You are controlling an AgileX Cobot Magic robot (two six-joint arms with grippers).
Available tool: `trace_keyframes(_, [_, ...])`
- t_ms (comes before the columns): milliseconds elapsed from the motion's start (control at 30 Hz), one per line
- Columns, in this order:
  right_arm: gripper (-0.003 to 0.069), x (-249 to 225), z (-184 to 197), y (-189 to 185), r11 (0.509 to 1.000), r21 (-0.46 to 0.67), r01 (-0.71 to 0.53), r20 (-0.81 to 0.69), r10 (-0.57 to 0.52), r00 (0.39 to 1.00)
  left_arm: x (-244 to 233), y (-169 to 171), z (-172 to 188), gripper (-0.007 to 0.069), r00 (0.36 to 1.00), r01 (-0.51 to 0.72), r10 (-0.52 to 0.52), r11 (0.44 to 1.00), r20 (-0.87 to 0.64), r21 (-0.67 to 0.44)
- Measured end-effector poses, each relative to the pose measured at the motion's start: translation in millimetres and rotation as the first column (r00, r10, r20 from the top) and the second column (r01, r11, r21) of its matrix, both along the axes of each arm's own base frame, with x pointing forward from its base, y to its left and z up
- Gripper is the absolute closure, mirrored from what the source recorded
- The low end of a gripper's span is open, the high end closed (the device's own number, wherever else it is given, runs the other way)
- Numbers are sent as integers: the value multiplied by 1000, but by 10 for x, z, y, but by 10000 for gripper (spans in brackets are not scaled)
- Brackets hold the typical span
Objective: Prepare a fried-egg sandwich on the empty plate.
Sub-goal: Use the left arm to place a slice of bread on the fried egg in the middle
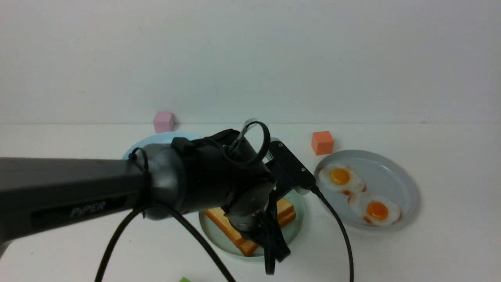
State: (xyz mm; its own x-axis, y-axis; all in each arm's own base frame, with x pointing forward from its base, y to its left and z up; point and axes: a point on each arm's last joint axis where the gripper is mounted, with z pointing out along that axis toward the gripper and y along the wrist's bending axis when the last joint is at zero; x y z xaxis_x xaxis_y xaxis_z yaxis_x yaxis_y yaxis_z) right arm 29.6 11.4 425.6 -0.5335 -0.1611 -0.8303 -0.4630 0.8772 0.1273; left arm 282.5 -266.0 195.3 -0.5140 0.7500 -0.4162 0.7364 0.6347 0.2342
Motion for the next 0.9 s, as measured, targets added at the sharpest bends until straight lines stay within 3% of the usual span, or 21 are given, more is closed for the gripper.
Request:
trace_keyframes(400, [624, -4, -1, 6, 1000, 5, -5, -4, 5, 1000, 17, -32, -9, 606, 1000, -8, 9, 999, 12, -37])
trace_keyframes(733, [624, -4, -1, 6, 1000, 5, -5, -4, 5, 1000, 10, -36, -3, 412, 1000, -17, 17, 999, 3, -48])
trace_keyframes(900, [624, -5, -1, 7, 1000, 6, -7, -5, 7, 1000, -76, -3, 289, 344, 998, -61, 60, 987, -7, -149])
